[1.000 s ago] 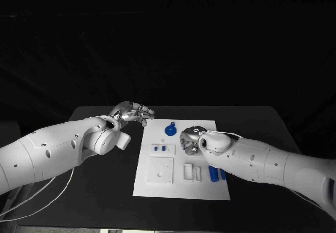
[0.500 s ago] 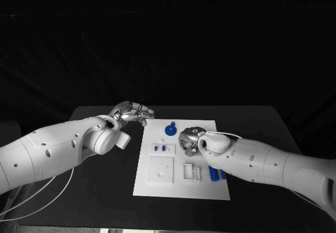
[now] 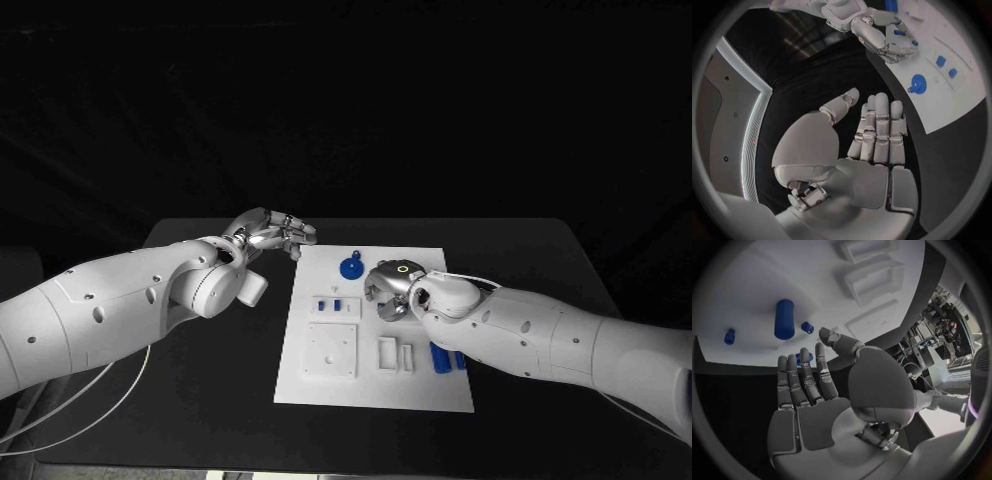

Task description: Assemble the parts on the task board

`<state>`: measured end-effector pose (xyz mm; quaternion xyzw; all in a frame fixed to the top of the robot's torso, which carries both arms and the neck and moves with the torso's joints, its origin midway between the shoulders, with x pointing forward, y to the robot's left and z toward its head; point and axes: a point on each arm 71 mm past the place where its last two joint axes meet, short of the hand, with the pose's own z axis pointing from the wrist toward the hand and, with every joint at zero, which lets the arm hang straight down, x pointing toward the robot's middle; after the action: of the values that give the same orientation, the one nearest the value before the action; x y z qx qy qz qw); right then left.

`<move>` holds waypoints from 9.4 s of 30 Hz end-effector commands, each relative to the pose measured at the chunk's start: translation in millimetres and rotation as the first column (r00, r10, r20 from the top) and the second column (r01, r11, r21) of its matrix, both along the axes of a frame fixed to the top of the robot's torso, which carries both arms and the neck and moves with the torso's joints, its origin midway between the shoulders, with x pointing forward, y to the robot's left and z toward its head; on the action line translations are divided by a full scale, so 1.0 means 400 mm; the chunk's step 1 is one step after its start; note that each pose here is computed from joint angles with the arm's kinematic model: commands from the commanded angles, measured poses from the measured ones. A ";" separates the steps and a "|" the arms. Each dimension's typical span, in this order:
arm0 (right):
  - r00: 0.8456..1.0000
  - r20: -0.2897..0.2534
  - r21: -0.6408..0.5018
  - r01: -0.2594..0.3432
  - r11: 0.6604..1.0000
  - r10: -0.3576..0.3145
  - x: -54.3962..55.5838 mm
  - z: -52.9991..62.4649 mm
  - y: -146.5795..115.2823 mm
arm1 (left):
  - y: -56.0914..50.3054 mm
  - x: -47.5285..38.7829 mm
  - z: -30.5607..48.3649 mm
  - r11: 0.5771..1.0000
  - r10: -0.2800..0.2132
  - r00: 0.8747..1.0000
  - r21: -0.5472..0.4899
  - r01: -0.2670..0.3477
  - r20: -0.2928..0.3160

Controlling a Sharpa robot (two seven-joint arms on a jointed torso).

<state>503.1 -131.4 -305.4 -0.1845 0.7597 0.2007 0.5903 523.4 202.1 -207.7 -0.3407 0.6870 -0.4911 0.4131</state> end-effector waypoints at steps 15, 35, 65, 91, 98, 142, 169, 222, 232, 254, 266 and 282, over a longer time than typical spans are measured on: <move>1.000 -0.003 0.223 0.001 0.975 -0.001 0.014 0.085 -0.029 | 0.010 0.004 0.005 1.000 0.001 1.000 -0.006 -0.001 0.001; 1.000 -0.022 -0.118 -0.011 0.993 0.008 0.038 0.059 -0.014 | -0.002 0.002 0.004 1.000 -0.019 1.000 -0.009 0.018 -0.008; 0.998 -0.069 -0.218 -0.008 0.976 -0.007 0.049 0.025 -0.004 | -0.018 -0.006 0.020 0.999 -0.040 0.999 -0.014 0.040 -0.006; 0.998 -0.067 -0.230 -0.003 0.973 -0.013 0.045 -0.002 -0.004 | -0.016 -0.019 0.044 0.999 -0.046 0.999 -0.022 0.046 0.013; 0.998 -0.063 -0.231 -0.002 0.973 -0.013 0.045 -0.005 -0.006 | -0.013 -0.022 0.051 0.999 -0.045 0.999 -0.022 0.045 0.018; 0.992 0.110 -0.113 -0.044 0.993 0.057 0.029 0.033 0.022 | 0.000 -0.018 0.055 0.999 -0.029 0.999 -0.016 0.029 0.022; 0.980 -0.069 -0.198 0.170 0.965 -0.187 0.032 0.023 -0.011 | 0.007 -0.020 0.055 1.000 -0.024 1.000 -0.013 0.025 0.016; 0.990 -0.010 -0.130 0.141 0.981 -0.144 0.050 0.026 0.037 | -0.003 -0.014 0.053 1.000 -0.027 1.000 -0.011 0.027 0.013; 0.996 -0.047 -0.131 0.075 0.988 -0.082 0.037 0.020 0.050 | -0.002 -0.014 0.053 1.000 -0.027 1.000 -0.010 0.027 0.013; 0.986 -0.129 -0.072 0.095 0.993 -0.103 0.006 0.066 -0.037 | 0.017 -0.014 0.053 1.000 -0.013 1.000 -0.007 0.013 0.013; 0.974 -0.183 -0.176 0.099 0.979 -0.132 0.021 0.042 -0.033 | 0.014 -0.013 0.052 1.000 -0.015 1.000 -0.007 0.015 0.013; 0.967 -0.208 -0.209 0.100 0.973 -0.144 0.026 0.033 -0.028 | 0.012 -0.013 0.052 1.000 -0.015 1.000 -0.007 0.016 0.013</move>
<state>514.9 -141.9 -289.7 -0.1636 0.8381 0.1175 0.5070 518.2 208.5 -188.2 -0.3341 0.6879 -0.4953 0.4123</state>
